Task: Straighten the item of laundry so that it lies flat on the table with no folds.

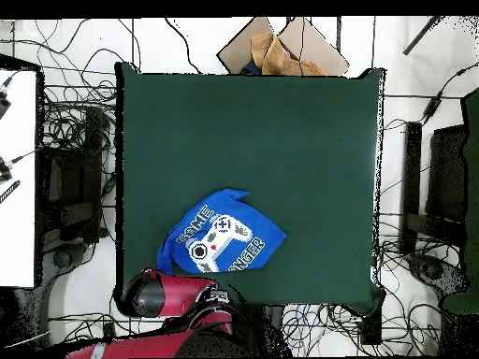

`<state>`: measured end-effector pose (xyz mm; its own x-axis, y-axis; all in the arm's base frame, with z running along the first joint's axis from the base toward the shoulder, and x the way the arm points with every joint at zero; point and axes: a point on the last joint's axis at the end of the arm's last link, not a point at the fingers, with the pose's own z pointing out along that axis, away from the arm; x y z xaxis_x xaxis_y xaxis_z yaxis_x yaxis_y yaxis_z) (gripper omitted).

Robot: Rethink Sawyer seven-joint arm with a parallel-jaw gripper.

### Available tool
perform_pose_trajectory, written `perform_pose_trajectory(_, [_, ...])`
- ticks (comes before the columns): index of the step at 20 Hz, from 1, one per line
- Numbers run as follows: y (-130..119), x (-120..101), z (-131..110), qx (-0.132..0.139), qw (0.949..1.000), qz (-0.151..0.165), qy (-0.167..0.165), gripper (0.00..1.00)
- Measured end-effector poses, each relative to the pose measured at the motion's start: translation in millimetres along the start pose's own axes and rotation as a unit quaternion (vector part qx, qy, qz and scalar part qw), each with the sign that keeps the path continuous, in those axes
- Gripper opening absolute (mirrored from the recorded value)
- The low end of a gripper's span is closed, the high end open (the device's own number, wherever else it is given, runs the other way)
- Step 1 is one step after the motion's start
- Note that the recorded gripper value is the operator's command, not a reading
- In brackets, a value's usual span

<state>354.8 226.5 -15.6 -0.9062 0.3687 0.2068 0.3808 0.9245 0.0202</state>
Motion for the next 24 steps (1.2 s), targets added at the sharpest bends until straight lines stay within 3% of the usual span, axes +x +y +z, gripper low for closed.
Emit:
perform_pose_trajectory(9, [2.3,2.4,-6.3,0.006,0.9999,-0.01,-0.006,1.0])
perform_pose_trajectory(24, [7.4,-12.0,-55.1,0.01,0.9999,-0.009,0.001,1.0])
